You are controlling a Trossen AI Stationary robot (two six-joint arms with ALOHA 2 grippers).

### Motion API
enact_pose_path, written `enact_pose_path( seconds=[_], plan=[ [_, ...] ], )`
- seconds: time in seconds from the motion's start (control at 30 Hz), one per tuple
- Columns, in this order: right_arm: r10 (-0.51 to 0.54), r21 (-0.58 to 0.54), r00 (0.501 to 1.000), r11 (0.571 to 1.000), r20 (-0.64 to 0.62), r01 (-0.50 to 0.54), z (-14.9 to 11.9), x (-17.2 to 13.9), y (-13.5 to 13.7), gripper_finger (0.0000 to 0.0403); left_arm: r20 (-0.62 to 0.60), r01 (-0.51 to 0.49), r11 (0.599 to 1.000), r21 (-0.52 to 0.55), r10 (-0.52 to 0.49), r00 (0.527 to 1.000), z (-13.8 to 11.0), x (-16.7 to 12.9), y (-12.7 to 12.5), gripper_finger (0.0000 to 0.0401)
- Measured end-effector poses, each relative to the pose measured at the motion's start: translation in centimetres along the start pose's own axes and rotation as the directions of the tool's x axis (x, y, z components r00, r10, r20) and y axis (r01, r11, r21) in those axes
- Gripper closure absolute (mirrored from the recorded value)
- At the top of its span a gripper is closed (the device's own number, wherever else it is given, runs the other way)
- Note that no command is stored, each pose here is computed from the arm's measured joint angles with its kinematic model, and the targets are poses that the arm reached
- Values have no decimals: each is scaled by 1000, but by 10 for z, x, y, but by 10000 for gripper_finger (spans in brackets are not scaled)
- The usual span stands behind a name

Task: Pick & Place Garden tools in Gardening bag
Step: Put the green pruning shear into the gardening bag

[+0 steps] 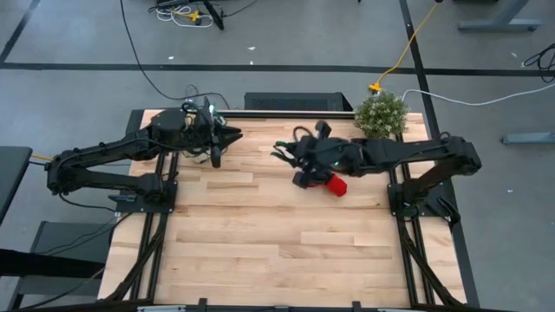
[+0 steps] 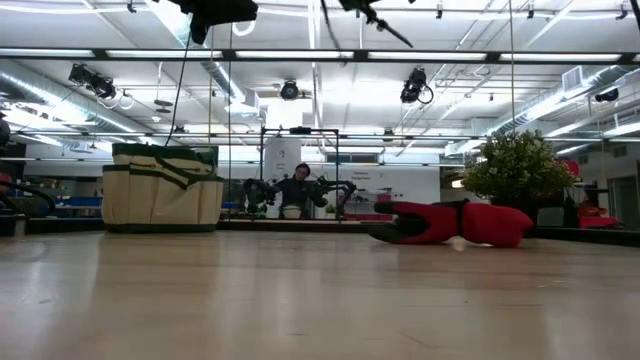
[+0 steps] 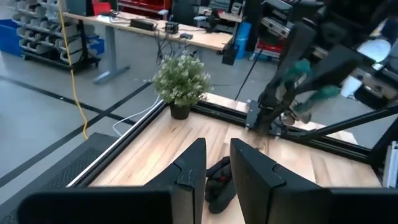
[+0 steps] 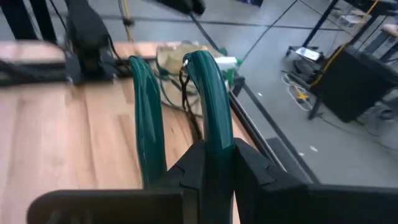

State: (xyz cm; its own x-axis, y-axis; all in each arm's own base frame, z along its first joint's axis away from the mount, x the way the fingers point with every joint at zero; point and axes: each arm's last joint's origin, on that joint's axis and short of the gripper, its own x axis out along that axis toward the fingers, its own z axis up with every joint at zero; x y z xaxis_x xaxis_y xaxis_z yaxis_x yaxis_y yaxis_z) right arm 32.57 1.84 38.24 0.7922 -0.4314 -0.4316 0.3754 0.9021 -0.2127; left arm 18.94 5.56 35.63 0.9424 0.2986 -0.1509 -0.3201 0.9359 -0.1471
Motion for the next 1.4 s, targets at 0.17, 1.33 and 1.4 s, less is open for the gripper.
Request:
enact_pose_path(
  seconds=[0.17,1.33,1.4],
  plan=[
    [-13,94,994,996,104,3,13,-14,-16,353,41,55,999,1,-55,998,4,0,-2,323],
    [-101,240,939,971,330,20,38,5,-38,353,203,264,965,15,-261,944,19,12,-13,184],
    [-100,239,942,971,322,22,37,7,-38,353,218,275,961,15,-272,937,19,18,-15,171]
  ],
)
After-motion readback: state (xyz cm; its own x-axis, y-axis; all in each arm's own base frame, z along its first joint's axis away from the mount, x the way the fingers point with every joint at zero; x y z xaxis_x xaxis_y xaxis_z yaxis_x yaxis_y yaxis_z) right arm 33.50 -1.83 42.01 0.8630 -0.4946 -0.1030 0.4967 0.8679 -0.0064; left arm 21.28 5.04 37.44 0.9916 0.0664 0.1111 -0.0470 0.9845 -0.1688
